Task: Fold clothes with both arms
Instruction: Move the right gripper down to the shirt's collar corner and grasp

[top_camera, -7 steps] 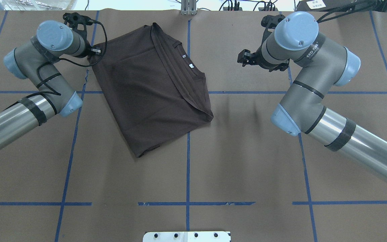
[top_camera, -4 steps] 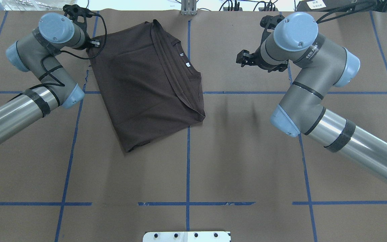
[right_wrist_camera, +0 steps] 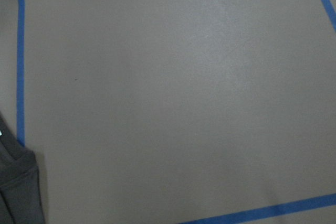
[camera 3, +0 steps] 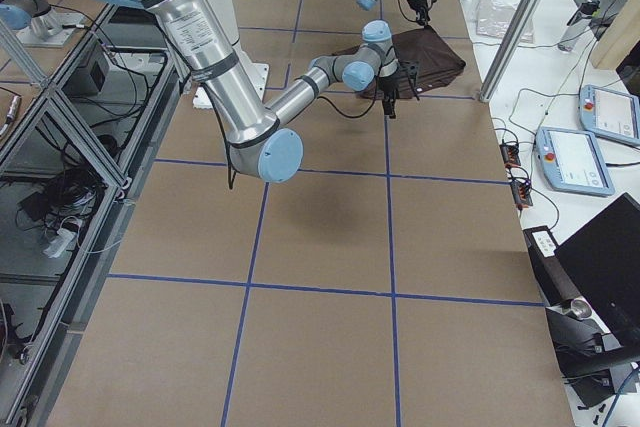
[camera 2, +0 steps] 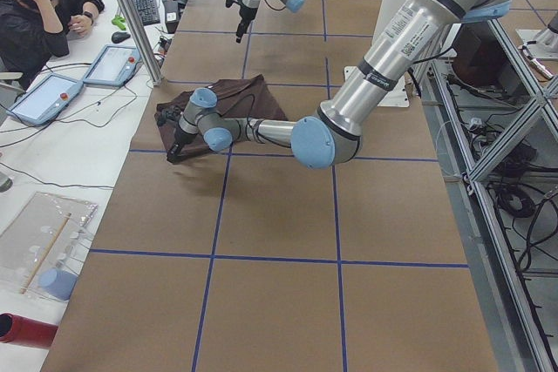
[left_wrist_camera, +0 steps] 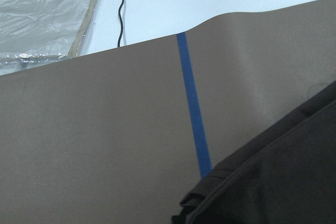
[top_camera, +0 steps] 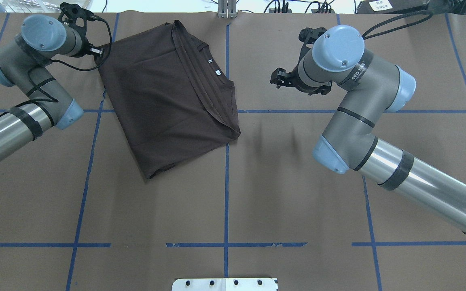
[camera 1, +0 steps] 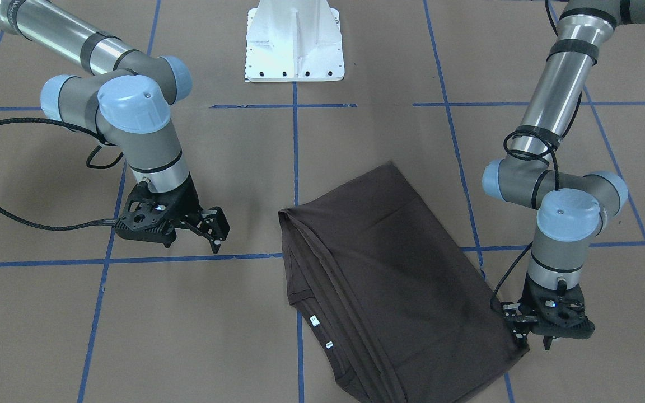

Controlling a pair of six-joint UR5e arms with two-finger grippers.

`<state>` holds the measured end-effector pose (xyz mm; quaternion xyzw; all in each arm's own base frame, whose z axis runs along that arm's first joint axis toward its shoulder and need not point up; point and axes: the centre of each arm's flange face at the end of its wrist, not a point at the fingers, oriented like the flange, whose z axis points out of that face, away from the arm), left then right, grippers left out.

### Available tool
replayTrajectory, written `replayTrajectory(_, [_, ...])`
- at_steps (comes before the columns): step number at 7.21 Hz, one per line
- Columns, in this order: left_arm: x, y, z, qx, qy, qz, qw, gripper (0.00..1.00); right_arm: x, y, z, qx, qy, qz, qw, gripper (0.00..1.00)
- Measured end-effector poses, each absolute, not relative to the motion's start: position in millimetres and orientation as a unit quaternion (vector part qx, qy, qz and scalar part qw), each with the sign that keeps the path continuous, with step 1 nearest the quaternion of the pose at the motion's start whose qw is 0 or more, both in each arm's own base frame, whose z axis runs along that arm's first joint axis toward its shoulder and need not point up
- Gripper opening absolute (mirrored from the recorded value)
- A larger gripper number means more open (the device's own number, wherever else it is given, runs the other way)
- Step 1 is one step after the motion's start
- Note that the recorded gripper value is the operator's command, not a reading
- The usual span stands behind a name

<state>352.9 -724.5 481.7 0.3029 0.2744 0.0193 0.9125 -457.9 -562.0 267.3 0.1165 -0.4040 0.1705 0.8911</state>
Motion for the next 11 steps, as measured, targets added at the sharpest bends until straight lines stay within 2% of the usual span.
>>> replayTrajectory(1, [341.2,-721.3,478.9,0.302,0.291,0.029,0.907,1.00,-476.7,-561.4,248.5,0.119,-0.408,0.188,0.885,0.95])
replayTrajectory(4, [327.6,-709.7,472.0,0.306,0.313,0.038,0.898,1.00,-550.6,-570.3,216.3,0.126,-0.405,0.231,0.876,0.71])
replayTrajectory(5, [327.1,-708.6,471.4,0.306,0.315,0.037,0.898,1.00,-573.0,-567.6,213.5,0.130,-0.404,0.235,0.874,0.66])
replayTrajectory(11, [326.6,-707.9,470.6,0.307,0.316,0.035,0.897,1.00,-633.5,-527.6,221.2,0.139,-0.389,0.212,0.886,0.58])
